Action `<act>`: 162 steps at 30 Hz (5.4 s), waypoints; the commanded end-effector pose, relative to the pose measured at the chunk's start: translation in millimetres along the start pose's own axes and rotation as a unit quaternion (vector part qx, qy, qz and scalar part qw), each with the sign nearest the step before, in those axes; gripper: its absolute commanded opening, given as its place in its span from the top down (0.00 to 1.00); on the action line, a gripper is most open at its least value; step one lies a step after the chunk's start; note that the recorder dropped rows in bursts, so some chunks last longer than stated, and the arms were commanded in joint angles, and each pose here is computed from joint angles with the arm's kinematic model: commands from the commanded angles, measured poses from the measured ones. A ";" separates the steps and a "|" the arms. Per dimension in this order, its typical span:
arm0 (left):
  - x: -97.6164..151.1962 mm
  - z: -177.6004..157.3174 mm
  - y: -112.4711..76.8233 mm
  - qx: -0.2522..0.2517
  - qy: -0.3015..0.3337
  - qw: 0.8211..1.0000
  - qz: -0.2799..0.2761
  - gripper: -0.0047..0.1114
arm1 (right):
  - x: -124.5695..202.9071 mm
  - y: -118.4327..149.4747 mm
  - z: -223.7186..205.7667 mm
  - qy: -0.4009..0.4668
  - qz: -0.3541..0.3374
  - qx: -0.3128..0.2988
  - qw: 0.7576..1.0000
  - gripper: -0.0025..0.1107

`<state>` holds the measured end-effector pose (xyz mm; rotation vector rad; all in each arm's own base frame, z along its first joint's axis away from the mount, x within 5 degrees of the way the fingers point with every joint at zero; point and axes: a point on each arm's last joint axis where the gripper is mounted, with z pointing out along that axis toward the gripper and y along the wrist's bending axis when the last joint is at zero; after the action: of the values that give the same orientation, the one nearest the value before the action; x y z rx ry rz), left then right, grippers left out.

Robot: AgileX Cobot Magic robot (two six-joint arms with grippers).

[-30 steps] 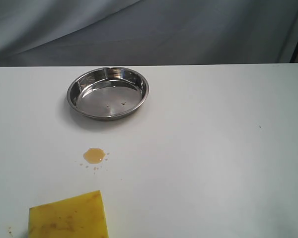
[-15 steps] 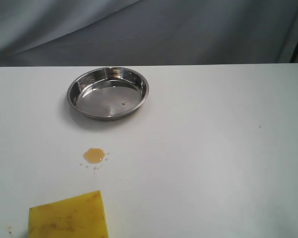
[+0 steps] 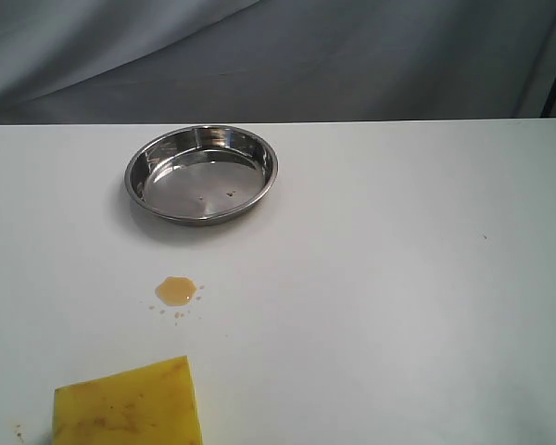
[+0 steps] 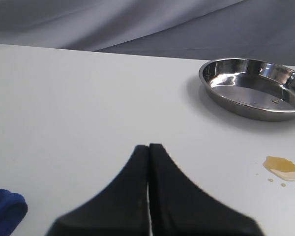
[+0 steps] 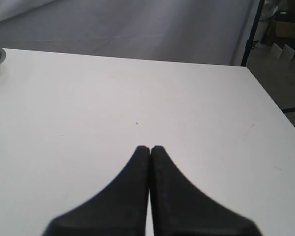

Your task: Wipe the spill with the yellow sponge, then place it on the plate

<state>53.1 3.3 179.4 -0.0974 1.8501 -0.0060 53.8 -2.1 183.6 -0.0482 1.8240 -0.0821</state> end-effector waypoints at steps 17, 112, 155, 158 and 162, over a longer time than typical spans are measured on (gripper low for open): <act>-16.7 -1.9 -2.3 0.014 -0.089 0.996 -0.002 0.96 | 0.7 -0.1 0.0 -0.002 -0.001 0.001 1.000 0.98; -186.2 77.4 -68.4 0.190 0.195 0.946 0.178 0.96 | 0.7 -0.1 0.0 -0.002 -0.001 0.001 1.000 0.98; -110.8 103.4 -162.4 0.429 0.441 0.725 0.311 0.95 | 0.7 -0.1 0.0 -0.002 -0.001 0.001 1.000 0.98; -110.8 103.5 -162.3 0.429 0.441 0.725 0.311 0.95 | 0.7 -0.1 0.0 -0.002 -0.001 0.001 1.000 0.98; -110.6 104.2 -161.1 0.425 0.440 0.724 0.319 0.95 | 0.7 -0.1 0.0 -0.002 -0.001 0.001 1.000 0.98</act>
<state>194.0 -144.1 263.9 1.3953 2.5350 -0.5097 53.8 -2.1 183.6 -0.0482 1.8240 -0.0821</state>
